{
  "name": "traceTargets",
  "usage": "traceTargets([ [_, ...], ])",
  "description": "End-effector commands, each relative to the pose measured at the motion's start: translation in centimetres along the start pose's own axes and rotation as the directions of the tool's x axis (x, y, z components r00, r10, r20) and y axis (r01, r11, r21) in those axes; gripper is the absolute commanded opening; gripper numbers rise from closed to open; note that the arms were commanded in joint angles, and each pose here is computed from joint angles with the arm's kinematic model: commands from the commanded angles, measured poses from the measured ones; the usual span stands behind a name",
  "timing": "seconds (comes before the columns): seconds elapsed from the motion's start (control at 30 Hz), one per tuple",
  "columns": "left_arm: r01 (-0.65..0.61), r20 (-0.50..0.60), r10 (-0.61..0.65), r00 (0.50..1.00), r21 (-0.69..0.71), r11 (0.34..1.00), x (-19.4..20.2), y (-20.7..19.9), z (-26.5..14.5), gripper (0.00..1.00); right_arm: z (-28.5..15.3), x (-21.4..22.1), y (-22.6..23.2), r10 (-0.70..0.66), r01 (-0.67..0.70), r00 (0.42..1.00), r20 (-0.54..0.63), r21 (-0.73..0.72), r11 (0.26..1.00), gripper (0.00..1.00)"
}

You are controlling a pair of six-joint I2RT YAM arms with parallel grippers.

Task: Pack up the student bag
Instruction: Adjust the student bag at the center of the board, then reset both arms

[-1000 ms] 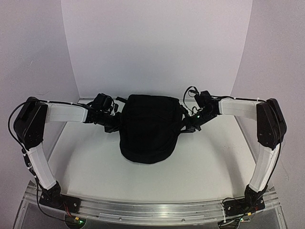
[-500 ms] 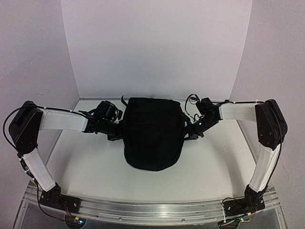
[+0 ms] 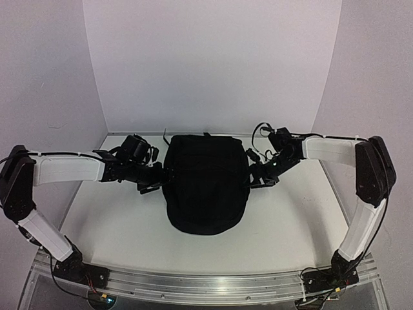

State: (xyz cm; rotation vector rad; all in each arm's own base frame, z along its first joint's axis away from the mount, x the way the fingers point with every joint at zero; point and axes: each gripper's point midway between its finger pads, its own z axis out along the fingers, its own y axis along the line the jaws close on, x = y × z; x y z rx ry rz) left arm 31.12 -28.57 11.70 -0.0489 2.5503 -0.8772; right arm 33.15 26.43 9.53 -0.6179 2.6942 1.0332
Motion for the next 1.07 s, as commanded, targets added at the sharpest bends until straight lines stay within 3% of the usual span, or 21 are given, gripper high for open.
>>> traceTargets([
  [0.0,-0.037,0.142,0.039,0.989,-0.02,0.999,-4.2,-1.0,-5.0,1.0,-6.0,-4.3,3.4,-0.129,0.126,0.98,0.154,0.031,0.992,0.76],
  [0.13,-0.007,0.219,0.008,0.976,-0.004,1.0,-7.8,-0.1,-8.1,1.0,-9.7,-6.2,4.5,-0.172,0.163,0.957,0.232,0.057,0.985,0.97],
  [0.3,-0.021,0.33,0.048,0.943,-0.083,0.996,-10.8,1.1,-12.0,1.0,-13.6,-6.7,2.7,-0.136,0.115,0.941,0.308,0.085,0.99,0.98],
  [0.53,-0.009,0.441,0.093,0.893,-0.189,0.982,-10.5,3.0,-16.6,1.0,-16.4,-4.4,-1.9,-0.076,0.033,0.933,0.351,0.125,0.992,0.98],
  [0.83,0.065,0.332,0.033,0.943,-0.28,0.958,-8.9,6.0,-13.5,1.0,-15.4,-2.3,-2.9,-0.049,0.012,0.945,0.323,0.115,0.993,0.98],
  [1.03,0.06,0.319,0.034,0.947,-0.281,0.958,-9.1,6.0,-12.8,1.0,-15.6,-2.3,-2.7,-0.046,0.01,0.943,0.329,0.111,0.994,0.98],
])
